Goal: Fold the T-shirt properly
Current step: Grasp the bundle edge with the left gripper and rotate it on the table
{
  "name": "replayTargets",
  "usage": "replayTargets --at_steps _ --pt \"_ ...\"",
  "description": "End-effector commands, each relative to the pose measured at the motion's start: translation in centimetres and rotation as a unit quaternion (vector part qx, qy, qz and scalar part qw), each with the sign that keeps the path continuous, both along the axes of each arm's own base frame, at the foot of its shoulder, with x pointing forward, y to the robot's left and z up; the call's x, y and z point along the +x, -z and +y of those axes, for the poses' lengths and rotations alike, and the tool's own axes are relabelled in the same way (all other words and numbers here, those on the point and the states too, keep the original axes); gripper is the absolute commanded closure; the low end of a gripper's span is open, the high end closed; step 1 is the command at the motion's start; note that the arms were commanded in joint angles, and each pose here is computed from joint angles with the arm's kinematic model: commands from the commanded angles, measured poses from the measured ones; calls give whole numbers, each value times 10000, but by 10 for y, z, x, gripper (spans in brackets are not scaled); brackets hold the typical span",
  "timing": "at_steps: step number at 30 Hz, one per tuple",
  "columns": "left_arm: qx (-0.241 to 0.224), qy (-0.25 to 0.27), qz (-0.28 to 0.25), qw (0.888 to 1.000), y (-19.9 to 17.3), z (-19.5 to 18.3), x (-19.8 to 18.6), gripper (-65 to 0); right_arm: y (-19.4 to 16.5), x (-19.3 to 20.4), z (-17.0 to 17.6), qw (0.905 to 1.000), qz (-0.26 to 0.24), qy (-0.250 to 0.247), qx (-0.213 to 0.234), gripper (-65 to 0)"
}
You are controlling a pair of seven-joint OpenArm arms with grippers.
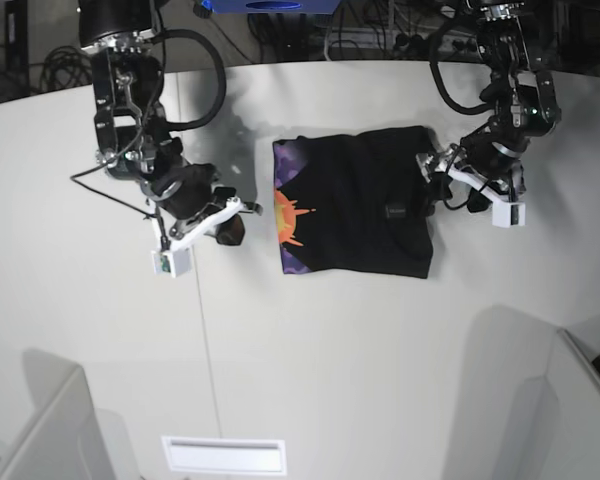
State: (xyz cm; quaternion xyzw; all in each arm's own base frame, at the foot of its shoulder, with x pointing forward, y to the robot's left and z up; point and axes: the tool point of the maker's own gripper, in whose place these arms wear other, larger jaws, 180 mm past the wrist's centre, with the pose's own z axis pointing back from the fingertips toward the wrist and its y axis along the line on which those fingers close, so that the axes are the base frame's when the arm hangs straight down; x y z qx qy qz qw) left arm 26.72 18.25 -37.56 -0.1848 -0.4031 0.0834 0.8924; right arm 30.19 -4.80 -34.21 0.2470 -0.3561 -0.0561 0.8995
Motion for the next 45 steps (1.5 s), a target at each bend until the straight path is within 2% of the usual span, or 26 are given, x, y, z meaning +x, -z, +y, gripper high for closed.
replayTargets --at_steps 1,8,9,14,22,25,26,28,33,37,45 --pt "-117 41 -198 9997 -8 -6 11 -650 -13 8 -5 9997 -243 82 45 0" --pt "-317 244 161 9991 19 -26 19 -650 -11 8 -24 9991 -217 360 9 0" --pt "-329 200 224 9990 23 -26 18 -632 -11 8 -24 9991 -217 360 9 0" --pt "-359 46 524 9980 37 -27 12 -398 -11 8 -25 9991 -223 364 10 0" --pt "-360 54 663 9971 46 -26 7 -150 -14 11 -25 9989 -276 379 11 0" --pt "-225 196 999 9946 54 -18 -2 -15 -14 11 -26 9989 -277 387 10 0" --pt "-199 253 1101 9934 55 -17 -3 0 -15 12 -29 9986 -286 439 3 0" --pt "-167 339 1228 9917 55 -16 -2 0 -15 15 -44 9973 -296 678 9 0" --pt "565 765 1436 9851 53 1 1 0 -16 18 -74 9936 -303 1091 -44 0" --pt "1187 1484 1456 9709 54 -11 8 0 -10 11 -95 9900 -211 1388 -103 0" --pt "1885 2614 1236 9385 43 -41 29 0 8 -14 -124 9838 87 1777 -230 0"
